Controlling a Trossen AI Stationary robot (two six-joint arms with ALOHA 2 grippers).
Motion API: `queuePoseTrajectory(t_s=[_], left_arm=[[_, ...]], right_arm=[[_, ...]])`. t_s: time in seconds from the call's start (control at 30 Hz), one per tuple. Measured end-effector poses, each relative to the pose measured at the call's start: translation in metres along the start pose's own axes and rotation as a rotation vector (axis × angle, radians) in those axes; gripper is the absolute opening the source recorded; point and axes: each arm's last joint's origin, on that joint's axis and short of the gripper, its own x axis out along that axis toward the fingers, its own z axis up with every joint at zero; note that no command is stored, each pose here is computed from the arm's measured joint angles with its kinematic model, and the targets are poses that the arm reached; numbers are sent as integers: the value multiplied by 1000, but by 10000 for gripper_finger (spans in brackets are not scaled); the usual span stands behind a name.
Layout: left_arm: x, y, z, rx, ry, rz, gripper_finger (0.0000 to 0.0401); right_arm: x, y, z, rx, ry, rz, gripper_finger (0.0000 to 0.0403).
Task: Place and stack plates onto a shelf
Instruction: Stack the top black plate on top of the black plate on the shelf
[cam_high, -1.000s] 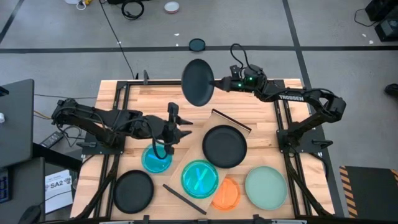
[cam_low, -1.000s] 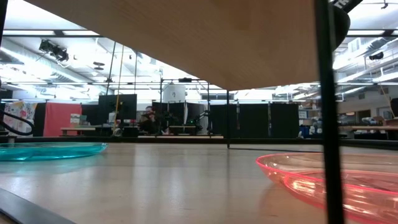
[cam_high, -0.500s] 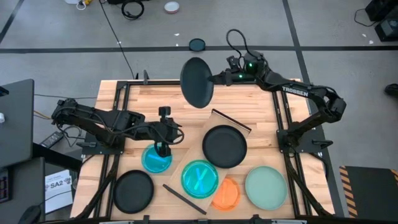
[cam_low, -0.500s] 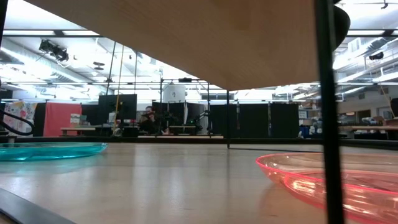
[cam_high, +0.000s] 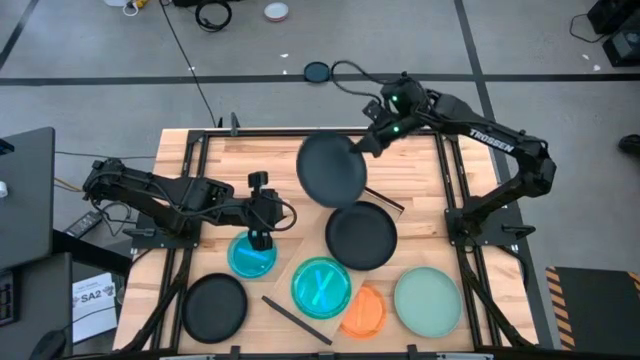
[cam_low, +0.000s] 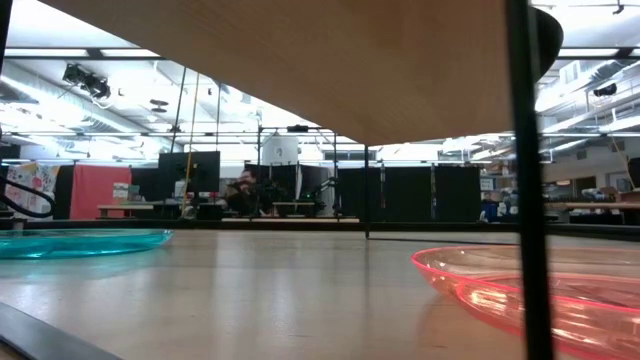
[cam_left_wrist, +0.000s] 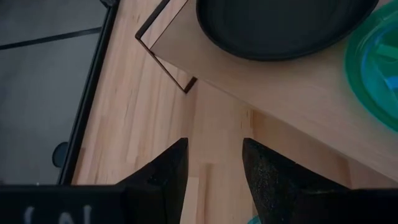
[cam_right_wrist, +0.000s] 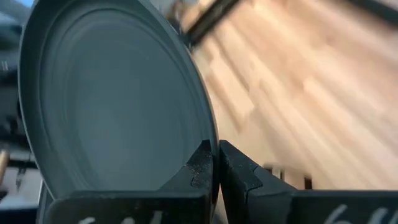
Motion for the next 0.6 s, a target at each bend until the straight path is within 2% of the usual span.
queuePoseTrajectory(t_s=[0.23, 0.6], left_arm=[[0, 0, 0, 0, 0, 0, 158], [0, 0, 0, 0, 1, -1, 158]], right_arm=[[11, 14, -29, 13, 218, -41, 20], [23, 37, -60, -64, 378, -132, 20]])
